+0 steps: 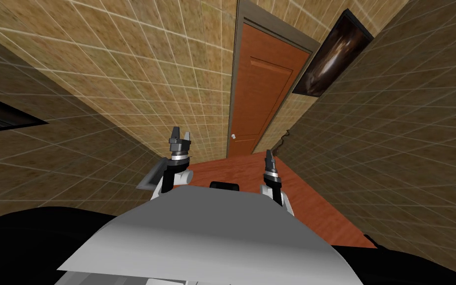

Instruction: Pull the door open

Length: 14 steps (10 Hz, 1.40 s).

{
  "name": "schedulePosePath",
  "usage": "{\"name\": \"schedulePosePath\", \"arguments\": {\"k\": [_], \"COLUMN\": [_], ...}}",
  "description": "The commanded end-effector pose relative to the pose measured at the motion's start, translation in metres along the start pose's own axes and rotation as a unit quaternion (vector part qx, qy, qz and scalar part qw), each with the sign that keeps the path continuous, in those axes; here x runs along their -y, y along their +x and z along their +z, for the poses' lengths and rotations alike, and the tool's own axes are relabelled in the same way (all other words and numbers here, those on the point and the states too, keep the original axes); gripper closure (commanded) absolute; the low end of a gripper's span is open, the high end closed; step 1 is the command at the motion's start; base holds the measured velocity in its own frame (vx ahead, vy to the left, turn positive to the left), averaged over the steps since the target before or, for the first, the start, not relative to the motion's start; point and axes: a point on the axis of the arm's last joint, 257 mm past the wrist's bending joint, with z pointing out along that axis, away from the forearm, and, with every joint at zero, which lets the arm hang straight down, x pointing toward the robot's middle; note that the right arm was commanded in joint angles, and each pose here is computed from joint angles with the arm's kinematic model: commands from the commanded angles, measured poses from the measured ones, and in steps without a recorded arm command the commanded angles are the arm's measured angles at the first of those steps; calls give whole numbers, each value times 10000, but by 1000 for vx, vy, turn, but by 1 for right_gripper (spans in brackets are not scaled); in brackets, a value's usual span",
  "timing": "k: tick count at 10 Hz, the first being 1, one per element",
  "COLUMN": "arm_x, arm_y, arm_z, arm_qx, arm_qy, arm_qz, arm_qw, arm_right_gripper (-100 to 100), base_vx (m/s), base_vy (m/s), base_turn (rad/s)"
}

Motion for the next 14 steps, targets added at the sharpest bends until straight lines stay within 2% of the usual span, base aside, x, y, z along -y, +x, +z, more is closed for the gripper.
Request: {"name": "schedulePosePath", "arguments": {"k": [1,3,6,8,11,12,14], "arm_x": [127,288,527,686,916,917,1065], "arm_y": [25,63,114,147,194,194,226], "arm_z": [-63,-144,-279,-380,-545,-546,-666], "arm_qx": [-78,-180,-346,-464,-648,-649,-778], "arm_qy": [55,136,254,335,452,454,532], "arm_qz": [-297,-652,-1167,-1498,-1966,-1965,-2255], "arm_qw": [9995,9976,9922,9871,9773,9773,9697], "arm_right_gripper": [-100,-100,-100,-100,-100,-100,-100], "base_vx": [102,112,110,105,106,77,76], "base_vy": [20,28,16,18,18,3,12], "base_turn": [108,122,136,128,134,46,123]}}
